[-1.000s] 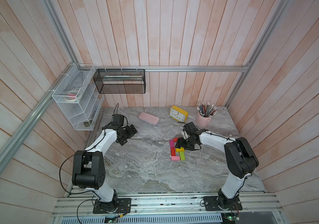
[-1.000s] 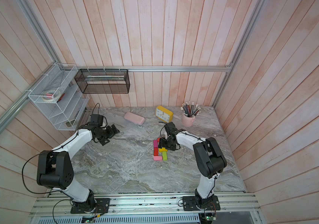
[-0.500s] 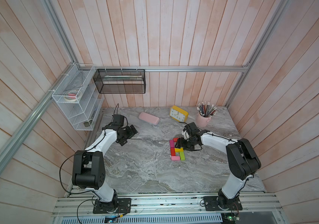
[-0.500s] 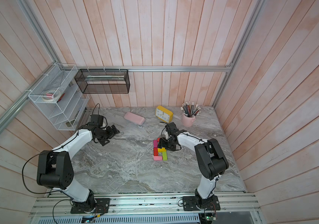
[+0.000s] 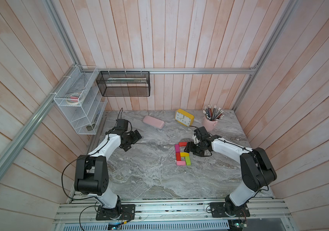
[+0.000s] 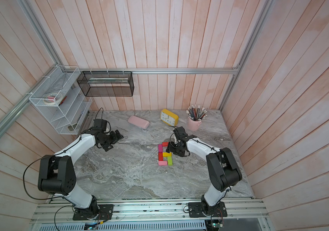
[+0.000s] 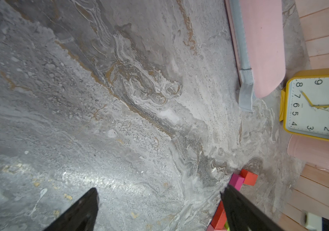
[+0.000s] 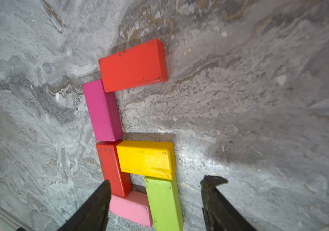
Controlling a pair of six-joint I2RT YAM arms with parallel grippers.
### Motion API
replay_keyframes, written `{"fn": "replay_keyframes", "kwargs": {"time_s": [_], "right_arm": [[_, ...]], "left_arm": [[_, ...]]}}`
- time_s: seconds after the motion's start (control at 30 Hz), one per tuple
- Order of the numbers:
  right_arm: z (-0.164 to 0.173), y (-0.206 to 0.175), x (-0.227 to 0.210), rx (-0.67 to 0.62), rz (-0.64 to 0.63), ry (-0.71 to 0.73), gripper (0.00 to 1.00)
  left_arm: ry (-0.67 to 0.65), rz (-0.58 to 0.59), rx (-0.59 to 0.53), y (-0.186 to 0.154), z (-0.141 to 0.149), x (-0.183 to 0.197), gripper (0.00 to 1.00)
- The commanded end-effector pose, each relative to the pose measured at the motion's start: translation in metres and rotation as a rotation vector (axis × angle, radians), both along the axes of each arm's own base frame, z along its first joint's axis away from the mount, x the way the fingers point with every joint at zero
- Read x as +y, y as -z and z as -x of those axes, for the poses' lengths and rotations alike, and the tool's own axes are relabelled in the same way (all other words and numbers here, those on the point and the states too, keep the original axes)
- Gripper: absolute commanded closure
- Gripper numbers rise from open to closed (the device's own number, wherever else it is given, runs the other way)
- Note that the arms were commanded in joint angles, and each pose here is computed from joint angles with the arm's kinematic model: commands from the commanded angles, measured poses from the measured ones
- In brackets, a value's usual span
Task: Assemble the number 6 with building blocks
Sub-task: Adjust the building block at the center of the board.
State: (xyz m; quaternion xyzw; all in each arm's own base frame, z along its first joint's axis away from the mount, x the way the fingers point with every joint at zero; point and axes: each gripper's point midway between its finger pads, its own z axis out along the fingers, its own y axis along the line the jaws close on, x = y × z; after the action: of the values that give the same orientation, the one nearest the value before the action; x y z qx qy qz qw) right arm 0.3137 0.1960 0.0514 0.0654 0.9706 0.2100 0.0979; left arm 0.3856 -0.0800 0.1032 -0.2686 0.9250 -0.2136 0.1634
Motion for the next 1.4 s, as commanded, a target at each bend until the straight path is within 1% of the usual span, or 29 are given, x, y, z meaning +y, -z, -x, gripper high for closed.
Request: {"fn": "replay_keyframes", "kwargs": {"time_s": [0.0,0.13,0.3,0.5,1.17,1.27,1.37], "right_arm": [[0.019,0.0,0.004,0.07,-0.086,0.028,0.28],[0.024,-0.002,0.006,0.078,-0.165,0.065,0.27],[0.03,-0.003,0.009,0.099,-0.22,0.073,0.25],[0.038,0.002,0.012,0.148,-0.254,0.074,0.24],[0.041,0.003,0.018,0.177,-0.285,0.06,0.24],[0.038,0.005,0.009,0.167,-0.233,0.076,0.25],[0.026,-0.004,-0.003,0.109,-0.184,0.114,0.25]], "left_arm": [[0.023,-0.005,-0.021,-0.002,0.0,-0.002,0.02],[0.026,-0.005,-0.024,-0.002,-0.001,-0.003,0.02],[0.028,-0.001,-0.023,-0.001,-0.003,-0.004,0.02],[0.03,-0.003,-0.022,-0.002,-0.004,-0.004,0.02],[0.027,-0.004,-0.016,0.001,-0.004,-0.004,0.02],[0.026,-0.003,-0.016,0.001,-0.004,-0.003,0.02],[0.028,-0.001,-0.02,0.001,-0.006,-0.005,0.02]]}}
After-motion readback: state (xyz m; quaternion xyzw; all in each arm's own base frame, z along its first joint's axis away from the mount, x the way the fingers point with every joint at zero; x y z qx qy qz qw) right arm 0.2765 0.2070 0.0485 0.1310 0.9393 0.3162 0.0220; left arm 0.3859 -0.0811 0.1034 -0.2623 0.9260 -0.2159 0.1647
